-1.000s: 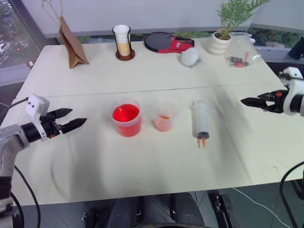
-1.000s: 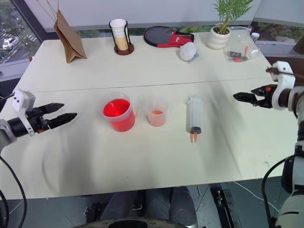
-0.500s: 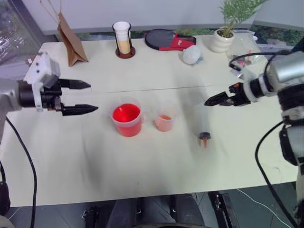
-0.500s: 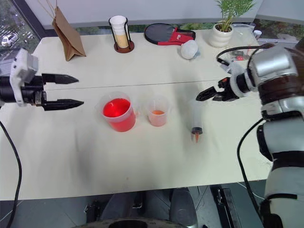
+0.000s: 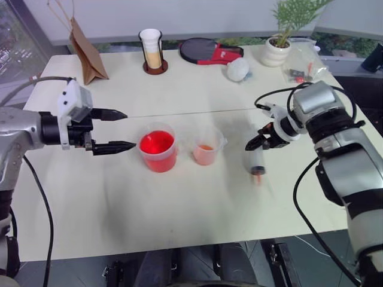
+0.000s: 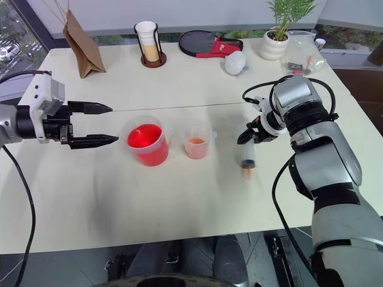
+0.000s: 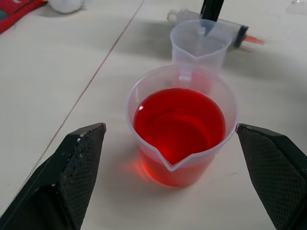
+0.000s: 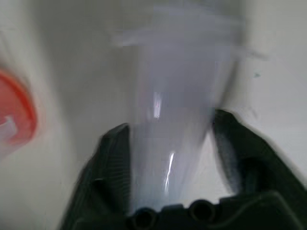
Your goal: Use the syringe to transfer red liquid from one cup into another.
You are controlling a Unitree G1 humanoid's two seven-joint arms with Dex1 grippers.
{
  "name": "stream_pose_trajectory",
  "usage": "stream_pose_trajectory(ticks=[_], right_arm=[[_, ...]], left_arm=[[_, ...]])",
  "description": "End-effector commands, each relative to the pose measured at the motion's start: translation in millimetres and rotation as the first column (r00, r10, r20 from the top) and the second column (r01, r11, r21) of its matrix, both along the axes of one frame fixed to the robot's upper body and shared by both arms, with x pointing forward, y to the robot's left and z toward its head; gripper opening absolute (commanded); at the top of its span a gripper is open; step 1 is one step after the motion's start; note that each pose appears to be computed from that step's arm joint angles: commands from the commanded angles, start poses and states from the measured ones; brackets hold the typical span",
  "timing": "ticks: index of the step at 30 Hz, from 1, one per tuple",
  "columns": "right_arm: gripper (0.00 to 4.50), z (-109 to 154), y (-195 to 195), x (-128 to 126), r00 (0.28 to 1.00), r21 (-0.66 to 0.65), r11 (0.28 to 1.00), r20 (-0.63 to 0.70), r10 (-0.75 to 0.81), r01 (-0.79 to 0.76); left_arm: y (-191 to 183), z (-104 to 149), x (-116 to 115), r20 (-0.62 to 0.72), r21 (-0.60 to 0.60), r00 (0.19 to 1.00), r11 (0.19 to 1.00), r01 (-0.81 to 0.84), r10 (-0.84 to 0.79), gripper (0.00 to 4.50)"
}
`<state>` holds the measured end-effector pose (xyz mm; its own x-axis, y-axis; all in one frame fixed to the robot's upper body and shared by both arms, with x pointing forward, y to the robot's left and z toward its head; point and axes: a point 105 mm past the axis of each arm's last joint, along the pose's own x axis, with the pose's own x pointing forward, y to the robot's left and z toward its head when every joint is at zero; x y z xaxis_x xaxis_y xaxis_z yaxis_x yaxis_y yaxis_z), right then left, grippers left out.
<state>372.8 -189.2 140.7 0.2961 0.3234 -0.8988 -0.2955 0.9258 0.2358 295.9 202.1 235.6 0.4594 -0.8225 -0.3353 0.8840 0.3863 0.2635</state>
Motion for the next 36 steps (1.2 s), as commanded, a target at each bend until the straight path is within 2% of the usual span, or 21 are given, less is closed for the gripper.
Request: stream_pose_trajectory(ticks=[1, 5, 6, 7, 8, 10, 11, 13, 15, 16, 18, 19, 22, 26, 29, 32, 36], right_arm=[[1.34, 4, 9, 6, 0.999, 0.006, 1.000, 0.038, 0.014, -0.014], [1.34, 26, 9, 7, 0.997, 0.068, 0.998, 0.075, -0.004, -0.001], [1.34, 50, 14, 13, 0.989, 0.142, 0.990, 0.147, -0.006, -0.015], [1.34, 87, 22, 22, 0.964, 0.245, 0.967, 0.267, -0.004, -0.064], [1.34, 128, 30, 27, 0.905, 0.316, 0.932, 0.425, 0.027, -0.176], [1.34, 199, 42, 27, 0.718, 0.342, 0.857, 0.694, 0.045, -0.385], [1.34, 222, 46, 23, 0.643, 0.340, 0.825, 0.765, 0.036, -0.451], [1.34, 267, 55, 19, 0.513, 0.390, 0.755, 0.854, -0.083, -0.527], [1.34, 297, 70, 10, 0.430, 0.431, 0.658, 0.885, -0.176, -0.617], [1.34, 301, 82, 3, 0.386, 0.406, 0.619, 0.906, -0.176, -0.672], [1.34, 289, 108, -8, 0.290, 0.304, 0.588, 0.949, -0.121, -0.749], [1.34, 275, 122, -14, 0.237, 0.239, 0.579, 0.968, -0.081, -0.780], [1.34, 219, 157, -30, 0.151, 0.110, 0.545, 0.988, 0.031, -0.831], [1.34, 182, 179, -40, 0.168, 0.125, 0.515, 0.985, 0.037, -0.848], [1.34, 174, 188, -43, 0.197, 0.165, 0.493, 0.980, 0.013, -0.854], [1.34, 164, 201, -47, 0.185, 0.148, 0.474, 0.982, 0.033, -0.868], [1.34, 157, 212, -49, 0.213, 0.175, 0.454, 0.976, 0.033, -0.873]], left_arm=[[2, 15, 0, 0.061, -0.014, 0.998, 1.000, -0.007, 0.008, 4.50], [5, 16, 2, 0.066, -0.016, 0.998, 1.000, -0.021, 0.022, 4.50], [9, 18, 4, 0.067, -0.021, 0.997, 0.999, -0.035, 0.036, 4.50], [14, 20, 6, 0.068, -0.033, 0.996, 0.998, -0.052, 0.054, 4.50], [19, 23, 8, 0.068, -0.048, 0.995, 0.996, -0.069, 0.072, 4.50], [28, 29, 12, 0.067, -0.085, 0.993, 0.992, -0.091, 0.097, 4.50], [31, 32, 15, 0.069, -0.100, 0.992, 0.990, -0.097, 0.104, 4.50], [35, 38, 21, 0.078, -0.128, 0.990, 0.986, -0.105, 0.115, 4.50], [36, 42, 27, 0.085, -0.144, 0.989, 0.984, -0.105, 0.118, 4.50], [36, 45, 29, 0.088, -0.151, 0.990, 0.983, -0.099, 0.113, 4.50], [35, 51, 30, 0.088, -0.172, 0.991, 0.981, -0.084, 0.100, 4.50], [35, 54, 29, 0.088, -0.180, 0.992, 0.981, -0.076, 0.093, 4.50], [38, 56, 21, 0.066, -0.164, 0.995, 0.985, -0.061, 0.073, 4.50], [42, 51, 8, 0.037, -0.099, 0.997, 0.994, -0.056, 0.060, 4.50], [42, 47, -1, 0.023, -0.047, 0.998, 0.998, -0.051, 0.052, 4.50], [33, 64, -9, 0.060, -0.107, 0.997, 0.994, -0.031, 0.038, 4.50], [25, 81, -15, 0.103, -0.144, 0.994, 0.990, -0.006, 0.021, 4.50]])
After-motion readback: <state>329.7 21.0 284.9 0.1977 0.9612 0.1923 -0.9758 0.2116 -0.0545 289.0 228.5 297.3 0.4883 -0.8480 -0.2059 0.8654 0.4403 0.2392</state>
